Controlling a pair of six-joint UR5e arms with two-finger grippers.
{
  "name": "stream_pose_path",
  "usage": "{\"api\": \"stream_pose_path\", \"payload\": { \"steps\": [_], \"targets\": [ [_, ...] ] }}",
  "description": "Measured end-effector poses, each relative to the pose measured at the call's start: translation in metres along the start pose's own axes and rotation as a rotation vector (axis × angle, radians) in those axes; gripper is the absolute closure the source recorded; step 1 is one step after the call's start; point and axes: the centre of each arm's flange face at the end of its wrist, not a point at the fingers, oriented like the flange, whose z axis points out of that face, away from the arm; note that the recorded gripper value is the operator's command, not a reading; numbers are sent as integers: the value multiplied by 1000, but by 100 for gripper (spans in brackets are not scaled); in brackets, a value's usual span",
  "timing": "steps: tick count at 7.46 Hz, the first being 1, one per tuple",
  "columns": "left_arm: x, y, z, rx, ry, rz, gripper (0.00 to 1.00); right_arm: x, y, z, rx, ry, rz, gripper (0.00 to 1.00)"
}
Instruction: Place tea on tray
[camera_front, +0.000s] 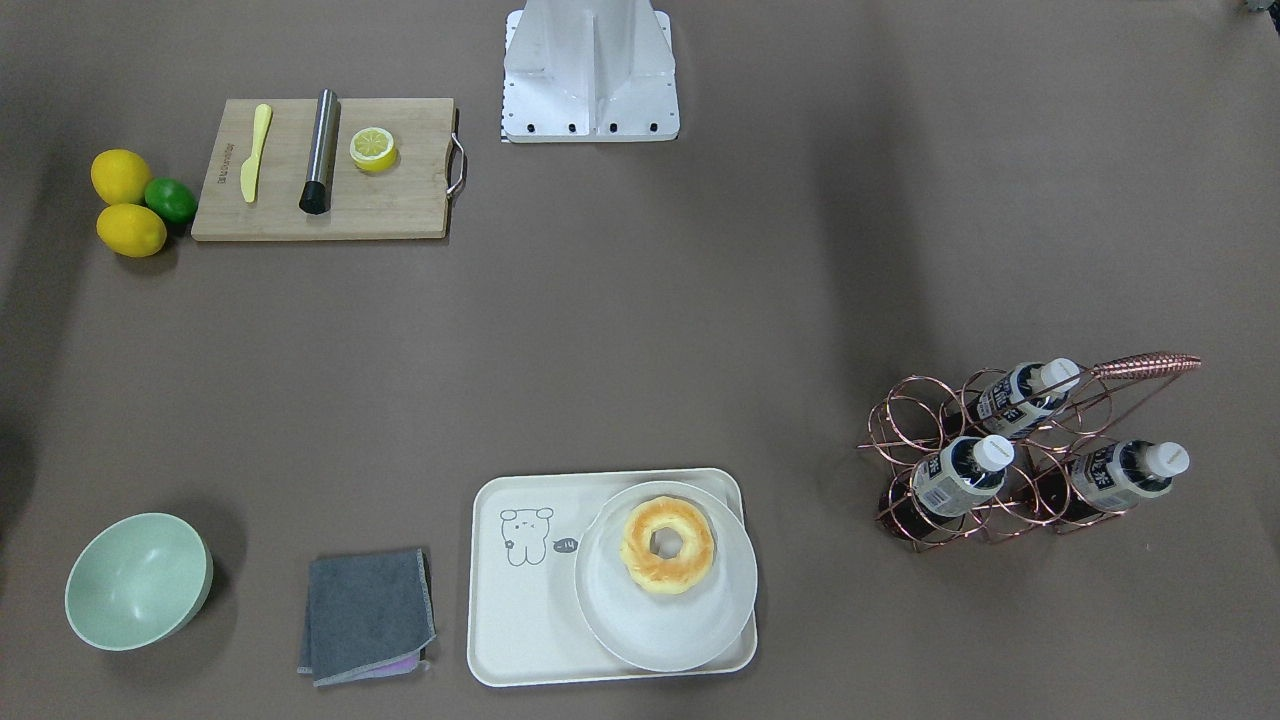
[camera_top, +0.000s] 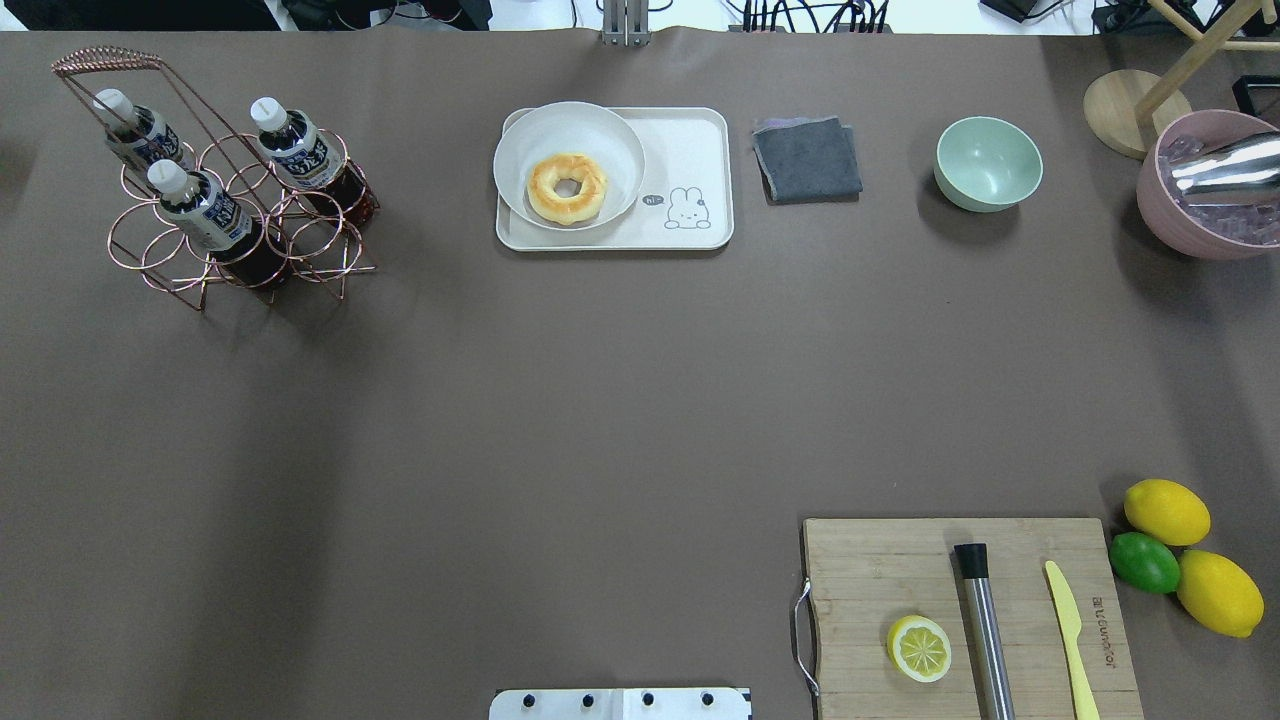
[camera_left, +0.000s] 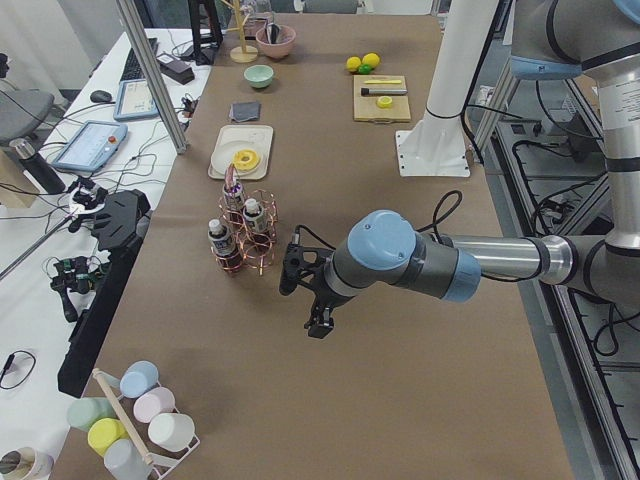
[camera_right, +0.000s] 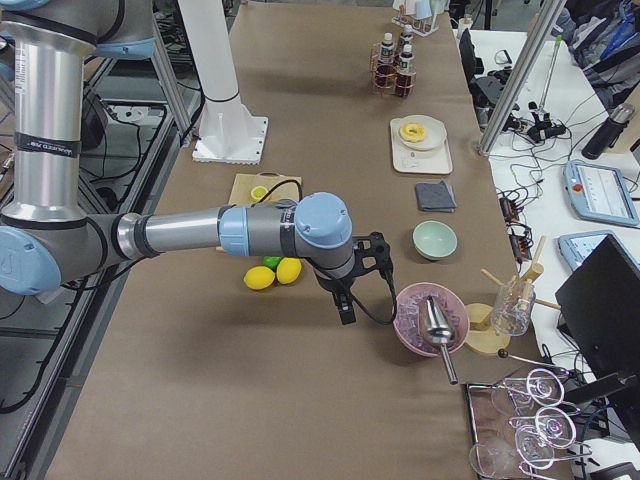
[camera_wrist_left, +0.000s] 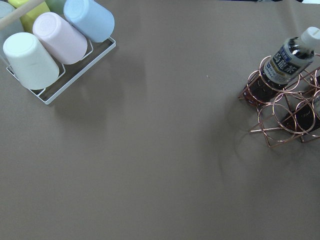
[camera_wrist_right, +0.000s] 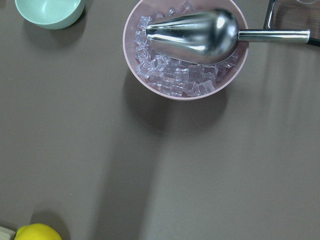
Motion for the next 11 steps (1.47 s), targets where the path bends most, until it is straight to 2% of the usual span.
{"api": "stream_pose_path", "payload": {
  "steps": [4,6,9,11],
  "targets": [
    [-2,1,1,-9,-3,-25,3,0,0,1,-1,-2,-1,0],
    [19,-14,8,-20,-9,-64,3,-1,0,2,-2,-4,-1,0],
    [127,-66,49,-79,14,-96,3,-1,0,3,-5,-4,-3,0],
    [204,-100,102,-128,16,-67,7,-1,0,3,-5,-3,-4,0]
  ]
}}
